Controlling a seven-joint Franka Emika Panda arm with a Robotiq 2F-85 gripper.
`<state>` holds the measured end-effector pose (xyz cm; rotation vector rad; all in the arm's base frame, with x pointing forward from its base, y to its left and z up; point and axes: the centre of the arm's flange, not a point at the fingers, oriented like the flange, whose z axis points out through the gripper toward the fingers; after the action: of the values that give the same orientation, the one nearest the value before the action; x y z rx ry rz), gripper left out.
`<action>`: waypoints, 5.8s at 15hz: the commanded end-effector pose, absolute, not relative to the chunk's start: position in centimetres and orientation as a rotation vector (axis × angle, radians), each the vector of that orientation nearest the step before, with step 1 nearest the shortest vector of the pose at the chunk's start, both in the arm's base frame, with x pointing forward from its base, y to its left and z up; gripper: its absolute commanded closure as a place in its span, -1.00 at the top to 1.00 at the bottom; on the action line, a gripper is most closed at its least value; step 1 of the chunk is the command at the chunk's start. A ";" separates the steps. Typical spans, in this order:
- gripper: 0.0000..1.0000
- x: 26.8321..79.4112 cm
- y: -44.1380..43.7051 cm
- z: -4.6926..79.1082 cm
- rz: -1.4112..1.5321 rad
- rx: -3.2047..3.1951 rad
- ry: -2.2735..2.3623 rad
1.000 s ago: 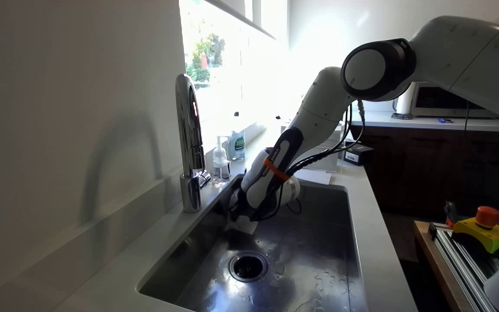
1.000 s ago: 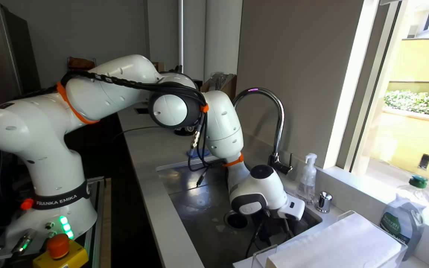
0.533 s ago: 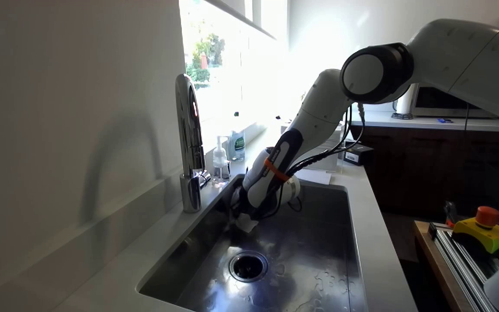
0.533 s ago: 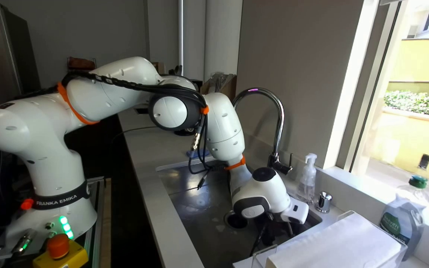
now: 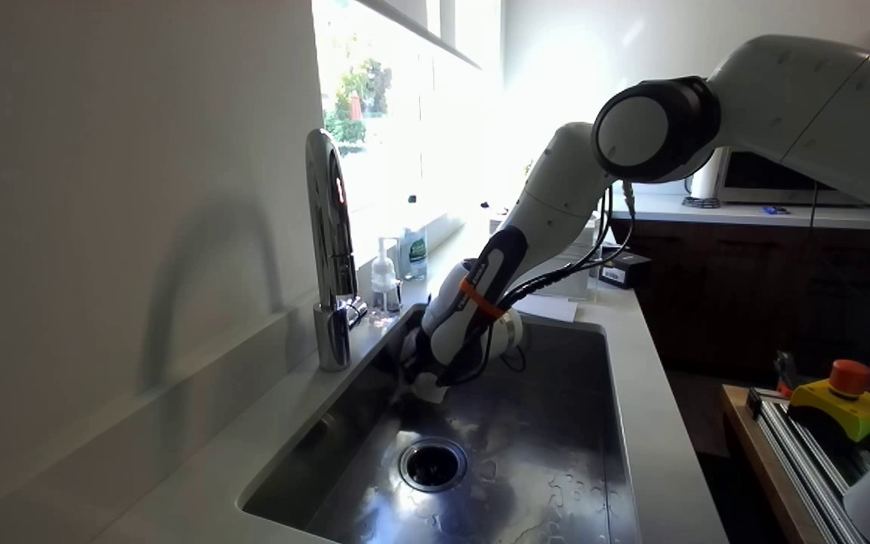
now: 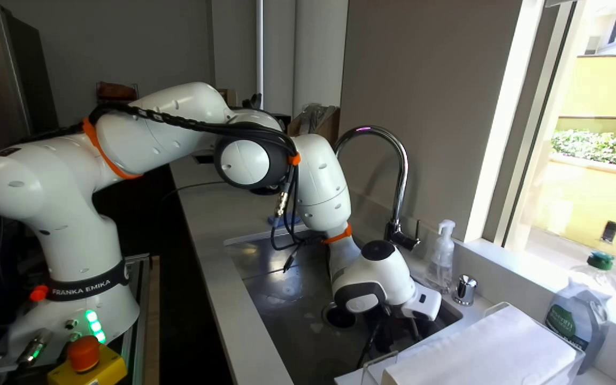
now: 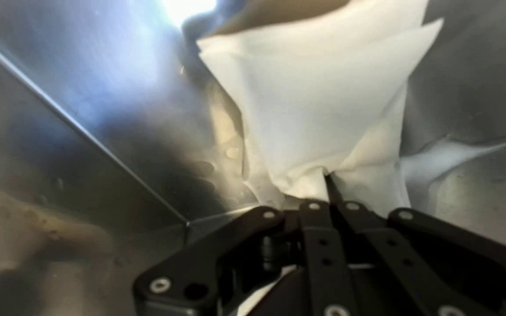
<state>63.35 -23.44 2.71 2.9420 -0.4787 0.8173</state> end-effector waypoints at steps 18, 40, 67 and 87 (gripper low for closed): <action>-0.99 63.2 -16.0 2.6 0.762 3.038 -0.462; -0.99 63.1 -17.6 3.0 0.732 2.973 -0.538; -0.99 64.0 -14.8 4.7 0.793 2.990 -0.468; -0.99 64.2 -15.2 6.3 0.798 2.970 -0.448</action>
<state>63.50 -18.46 6.21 2.9330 -0.4797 0.7791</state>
